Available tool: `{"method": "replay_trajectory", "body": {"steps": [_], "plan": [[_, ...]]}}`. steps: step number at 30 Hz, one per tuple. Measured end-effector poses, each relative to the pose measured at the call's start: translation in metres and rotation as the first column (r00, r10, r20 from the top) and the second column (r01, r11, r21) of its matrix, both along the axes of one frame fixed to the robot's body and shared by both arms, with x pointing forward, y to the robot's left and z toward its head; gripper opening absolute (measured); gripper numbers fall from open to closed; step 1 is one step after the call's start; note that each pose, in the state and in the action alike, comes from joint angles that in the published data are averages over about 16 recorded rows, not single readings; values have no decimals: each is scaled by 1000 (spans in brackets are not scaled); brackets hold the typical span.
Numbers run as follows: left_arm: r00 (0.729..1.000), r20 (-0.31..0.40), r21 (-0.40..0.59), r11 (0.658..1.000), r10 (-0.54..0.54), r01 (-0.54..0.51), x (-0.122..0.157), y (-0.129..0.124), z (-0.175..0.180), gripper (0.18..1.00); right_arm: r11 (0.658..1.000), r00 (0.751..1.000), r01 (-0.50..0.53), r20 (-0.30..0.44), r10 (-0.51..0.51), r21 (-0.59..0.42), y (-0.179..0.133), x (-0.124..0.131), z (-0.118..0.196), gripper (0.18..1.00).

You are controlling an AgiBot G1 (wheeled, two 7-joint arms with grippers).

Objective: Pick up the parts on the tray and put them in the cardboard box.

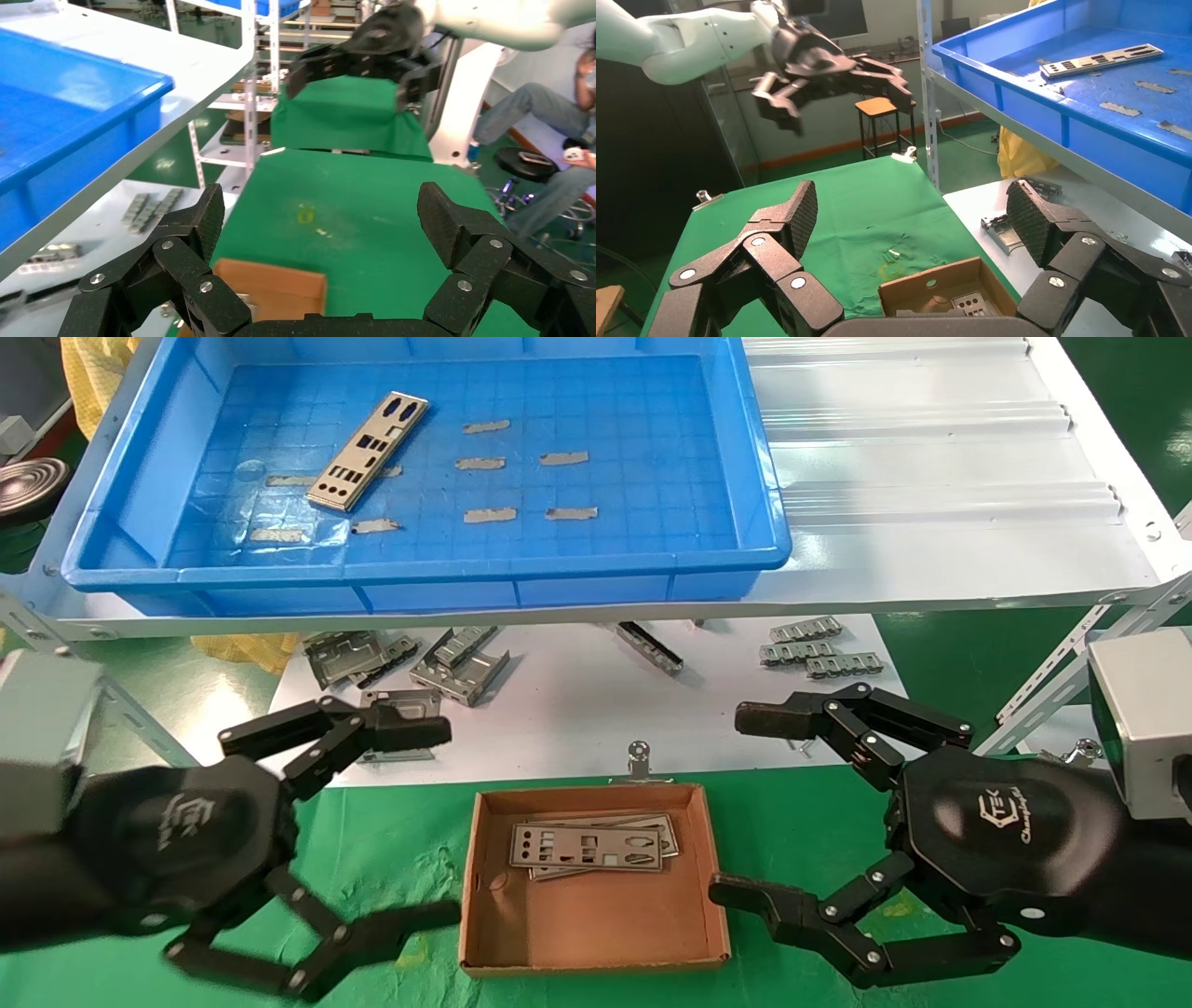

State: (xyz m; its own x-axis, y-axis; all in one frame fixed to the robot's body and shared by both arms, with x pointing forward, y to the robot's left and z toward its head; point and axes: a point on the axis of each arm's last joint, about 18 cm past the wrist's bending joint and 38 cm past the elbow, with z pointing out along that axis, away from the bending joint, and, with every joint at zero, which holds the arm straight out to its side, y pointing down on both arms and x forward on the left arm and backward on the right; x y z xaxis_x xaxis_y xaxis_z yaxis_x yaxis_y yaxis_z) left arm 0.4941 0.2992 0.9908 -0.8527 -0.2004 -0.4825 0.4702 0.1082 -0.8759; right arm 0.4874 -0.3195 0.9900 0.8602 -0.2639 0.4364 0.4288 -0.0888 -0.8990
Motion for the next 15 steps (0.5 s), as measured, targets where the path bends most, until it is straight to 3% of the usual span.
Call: {"method": "replay_trajectory", "body": {"steps": [15], "plan": [[1000, -7, 20, 999, -27, 27, -25, 1, 2, 1001, 1000, 1000, 0, 0, 0, 0, 0, 0, 0, 1000]]}}
